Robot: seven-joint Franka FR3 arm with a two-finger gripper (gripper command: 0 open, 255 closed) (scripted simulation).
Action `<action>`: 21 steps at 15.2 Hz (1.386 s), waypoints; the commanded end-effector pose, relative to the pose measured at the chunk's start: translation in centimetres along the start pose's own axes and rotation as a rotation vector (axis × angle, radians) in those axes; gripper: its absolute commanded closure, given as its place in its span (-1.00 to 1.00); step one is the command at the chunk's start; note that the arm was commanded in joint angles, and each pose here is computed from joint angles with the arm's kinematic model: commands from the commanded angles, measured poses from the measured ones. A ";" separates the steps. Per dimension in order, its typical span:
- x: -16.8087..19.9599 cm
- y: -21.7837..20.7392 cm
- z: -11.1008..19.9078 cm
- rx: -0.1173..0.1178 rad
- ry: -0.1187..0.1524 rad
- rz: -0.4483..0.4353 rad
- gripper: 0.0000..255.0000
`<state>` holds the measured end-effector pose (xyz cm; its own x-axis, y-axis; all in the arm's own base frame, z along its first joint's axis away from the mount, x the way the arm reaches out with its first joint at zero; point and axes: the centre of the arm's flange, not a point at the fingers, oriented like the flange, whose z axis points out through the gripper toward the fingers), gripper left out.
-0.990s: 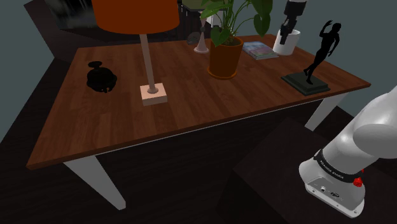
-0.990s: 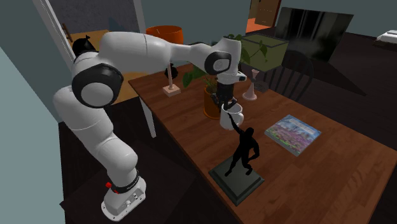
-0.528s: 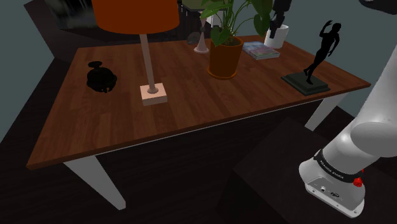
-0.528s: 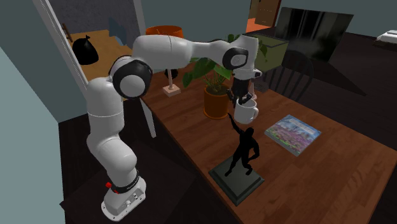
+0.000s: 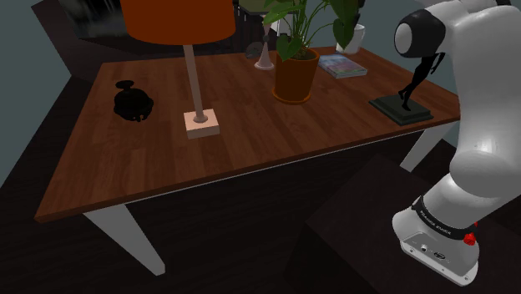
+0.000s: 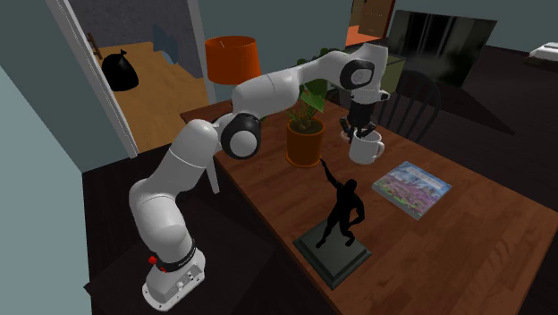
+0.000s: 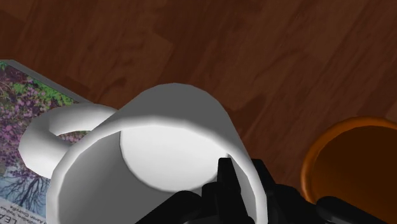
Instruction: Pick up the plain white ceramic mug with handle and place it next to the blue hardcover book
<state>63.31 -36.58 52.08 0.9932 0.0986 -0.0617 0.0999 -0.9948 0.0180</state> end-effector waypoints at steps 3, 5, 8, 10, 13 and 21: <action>0.7 0.2 2.1 0.003 0.000 -0.006 1.00; 0.8 0.2 3.2 0.003 0.000 -0.006 1.00; 0.9 0.1 4.8 0.003 0.000 -0.006 1.00; 0.9 0.1 5.8 0.003 0.000 -0.006 1.00; 1.0 0.1 7.4 0.003 0.000 -0.006 1.00; 1.3 0.0 11.6 0.003 0.000 -0.006 1.00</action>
<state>63.96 -36.77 41.01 0.9926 0.1043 -0.0628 0.1054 -0.9943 0.0139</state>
